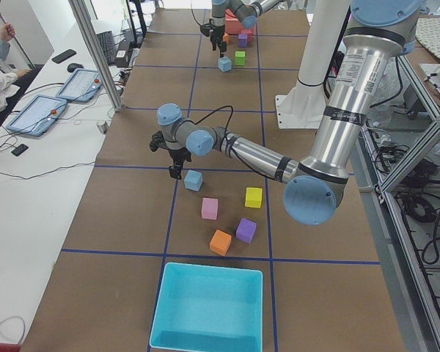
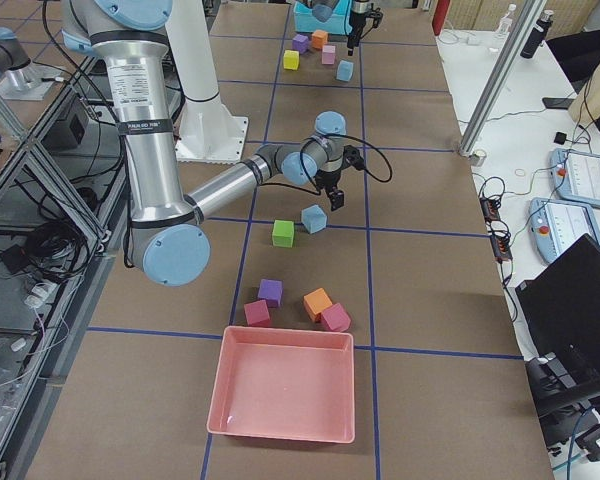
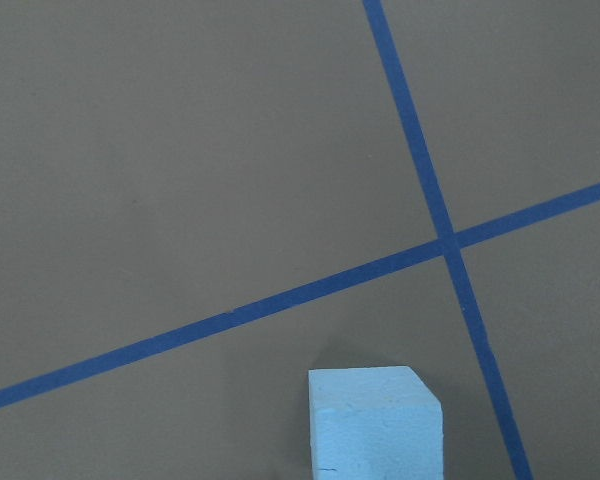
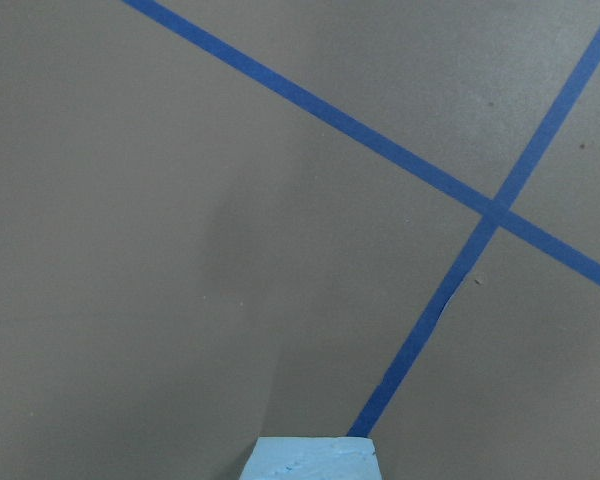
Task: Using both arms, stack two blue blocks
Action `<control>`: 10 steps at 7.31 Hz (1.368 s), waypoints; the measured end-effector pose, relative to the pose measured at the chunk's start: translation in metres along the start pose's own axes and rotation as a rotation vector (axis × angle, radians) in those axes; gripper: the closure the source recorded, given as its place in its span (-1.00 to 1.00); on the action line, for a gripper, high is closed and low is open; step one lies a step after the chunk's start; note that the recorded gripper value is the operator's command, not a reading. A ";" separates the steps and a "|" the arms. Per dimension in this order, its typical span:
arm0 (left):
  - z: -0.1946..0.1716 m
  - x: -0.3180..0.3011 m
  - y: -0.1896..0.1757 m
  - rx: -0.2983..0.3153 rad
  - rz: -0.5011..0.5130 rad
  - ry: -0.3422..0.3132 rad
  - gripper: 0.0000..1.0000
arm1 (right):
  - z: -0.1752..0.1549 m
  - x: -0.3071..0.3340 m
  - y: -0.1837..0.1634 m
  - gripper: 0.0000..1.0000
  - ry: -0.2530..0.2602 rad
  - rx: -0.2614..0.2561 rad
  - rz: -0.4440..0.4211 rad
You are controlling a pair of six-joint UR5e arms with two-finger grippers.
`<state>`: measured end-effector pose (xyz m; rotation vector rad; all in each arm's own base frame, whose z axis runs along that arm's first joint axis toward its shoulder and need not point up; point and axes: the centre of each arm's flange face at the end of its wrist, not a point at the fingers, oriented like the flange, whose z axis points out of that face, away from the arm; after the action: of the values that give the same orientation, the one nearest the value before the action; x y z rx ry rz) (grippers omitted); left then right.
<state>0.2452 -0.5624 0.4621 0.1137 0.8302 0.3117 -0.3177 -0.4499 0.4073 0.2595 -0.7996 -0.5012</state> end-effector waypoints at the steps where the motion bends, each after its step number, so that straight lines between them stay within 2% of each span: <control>1: 0.007 0.006 0.002 -0.006 -0.008 0.003 -0.99 | 0.003 -0.004 0.003 -0.99 0.002 -0.004 0.005; 3: 0.019 0.009 0.007 -0.002 -0.010 0.001 -0.99 | 0.010 -0.006 0.010 -0.99 0.018 -0.008 0.002; 6: 0.033 0.013 0.010 0.000 -0.015 -0.022 -0.98 | 0.022 0.007 0.040 -0.99 0.019 0.006 -0.019; 10: 0.060 0.002 0.010 0.013 -0.032 -0.013 -0.98 | 0.035 -0.001 0.048 -0.99 0.034 0.000 -0.016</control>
<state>0.2885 -0.5512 0.5033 0.1148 0.8206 0.2751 -0.3286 -0.4092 0.4501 0.2741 -0.7655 -0.5100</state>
